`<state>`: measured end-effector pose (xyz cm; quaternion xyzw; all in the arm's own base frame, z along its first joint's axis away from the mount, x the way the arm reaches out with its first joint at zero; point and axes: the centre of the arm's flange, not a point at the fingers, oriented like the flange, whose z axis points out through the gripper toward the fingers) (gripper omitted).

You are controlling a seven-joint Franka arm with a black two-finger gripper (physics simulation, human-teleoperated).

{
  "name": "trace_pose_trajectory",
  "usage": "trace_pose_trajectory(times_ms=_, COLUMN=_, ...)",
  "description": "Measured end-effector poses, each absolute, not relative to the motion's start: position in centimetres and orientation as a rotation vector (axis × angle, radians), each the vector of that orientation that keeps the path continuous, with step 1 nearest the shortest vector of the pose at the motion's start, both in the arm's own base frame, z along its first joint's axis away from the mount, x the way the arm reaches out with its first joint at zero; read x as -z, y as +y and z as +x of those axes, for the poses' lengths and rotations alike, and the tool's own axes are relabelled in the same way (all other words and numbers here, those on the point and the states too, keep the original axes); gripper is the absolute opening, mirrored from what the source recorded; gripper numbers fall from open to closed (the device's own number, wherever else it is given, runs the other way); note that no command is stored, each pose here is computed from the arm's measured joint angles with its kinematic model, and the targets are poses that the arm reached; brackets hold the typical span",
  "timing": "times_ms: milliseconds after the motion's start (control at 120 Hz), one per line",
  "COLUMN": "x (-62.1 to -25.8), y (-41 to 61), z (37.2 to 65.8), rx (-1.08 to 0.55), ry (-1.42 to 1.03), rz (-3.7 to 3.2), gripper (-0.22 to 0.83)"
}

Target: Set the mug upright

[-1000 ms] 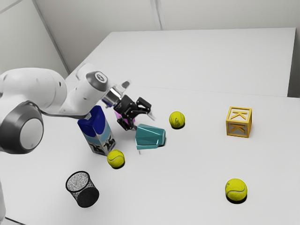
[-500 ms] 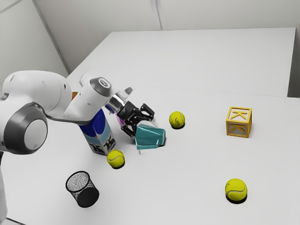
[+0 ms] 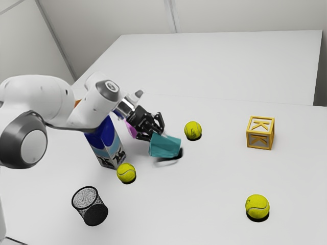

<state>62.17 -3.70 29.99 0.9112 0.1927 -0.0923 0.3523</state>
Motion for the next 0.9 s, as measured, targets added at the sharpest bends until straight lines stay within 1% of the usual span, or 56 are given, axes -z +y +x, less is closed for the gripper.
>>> trace_pose_trajectory(times_ms=83, x=-31.2, y=-3.8, z=62.2, rx=0.220, ry=0.485, rz=2.359, gripper=-0.08)
trace_pose_trajectory(times_ms=158, x=-32.3, y=-3.8, z=62.2, rx=0.204, ry=0.470, rz=2.364, gripper=-0.13)
trace_pose_trajectory(times_ms=517, x=-37.5, y=-5.3, z=61.3, rx=0.162, ry=0.328, rz=2.534, gripper=-0.16)
trace_pose_trajectory(times_ms=667, x=-38.7, y=-6.1, z=60.7, rx=0.156, ry=0.222, rz=2.708, gripper=-0.16)
trace_pose_trajectory(times_ms=900, x=-38.5, y=-5.7, z=60.8, rx=0.124, ry=0.155, rz=2.904, gripper=-0.16)
